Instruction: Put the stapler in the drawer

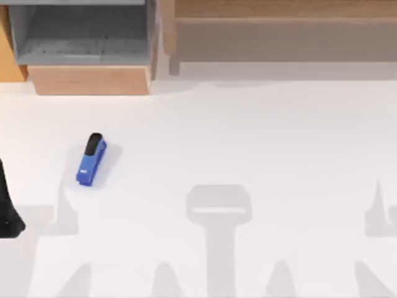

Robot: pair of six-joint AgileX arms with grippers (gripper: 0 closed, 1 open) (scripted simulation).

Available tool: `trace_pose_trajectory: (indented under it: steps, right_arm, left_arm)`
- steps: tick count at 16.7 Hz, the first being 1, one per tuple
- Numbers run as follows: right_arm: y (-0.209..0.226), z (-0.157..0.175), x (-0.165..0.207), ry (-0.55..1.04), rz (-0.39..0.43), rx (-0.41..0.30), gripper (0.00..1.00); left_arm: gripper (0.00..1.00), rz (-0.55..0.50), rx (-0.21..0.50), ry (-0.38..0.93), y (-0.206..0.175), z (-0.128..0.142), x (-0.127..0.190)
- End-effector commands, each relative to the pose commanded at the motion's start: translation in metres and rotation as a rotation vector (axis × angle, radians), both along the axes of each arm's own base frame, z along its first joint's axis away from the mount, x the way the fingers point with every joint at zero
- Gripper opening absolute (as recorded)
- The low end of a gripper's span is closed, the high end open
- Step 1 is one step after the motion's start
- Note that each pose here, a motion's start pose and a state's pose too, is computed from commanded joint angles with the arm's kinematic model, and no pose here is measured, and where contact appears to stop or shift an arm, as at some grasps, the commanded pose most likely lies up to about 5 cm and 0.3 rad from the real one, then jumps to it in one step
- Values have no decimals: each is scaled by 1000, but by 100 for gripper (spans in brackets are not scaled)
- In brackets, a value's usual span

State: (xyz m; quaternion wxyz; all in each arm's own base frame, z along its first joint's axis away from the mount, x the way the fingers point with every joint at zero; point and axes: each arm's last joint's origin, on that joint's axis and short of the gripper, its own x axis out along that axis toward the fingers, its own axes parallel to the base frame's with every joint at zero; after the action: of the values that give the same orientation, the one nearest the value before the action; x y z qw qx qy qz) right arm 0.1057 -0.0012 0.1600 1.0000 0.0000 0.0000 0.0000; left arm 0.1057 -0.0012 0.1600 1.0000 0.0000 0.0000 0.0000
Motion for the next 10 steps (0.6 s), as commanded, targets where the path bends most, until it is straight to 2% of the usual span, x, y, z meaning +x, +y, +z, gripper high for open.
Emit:
trace_pose_trajectory:
  steps: [3, 5, 7, 10]
  right_arm:
    - [0, 0, 0, 0, 0, 0, 100]
    - [0, 0, 0, 0, 0, 0, 100]
    - [0, 0, 0, 0, 0, 0, 100]
    - [0, 0, 0, 0, 0, 0, 100]
  left_arm:
    - [100, -3, 6, 2, 0, 1, 0]
    - [100, -14, 35, 8, 0, 6, 2]
    - [100, -28, 88, 15, 0, 16, 7]
    - [100, -47, 210, 20, 3, 38, 21]
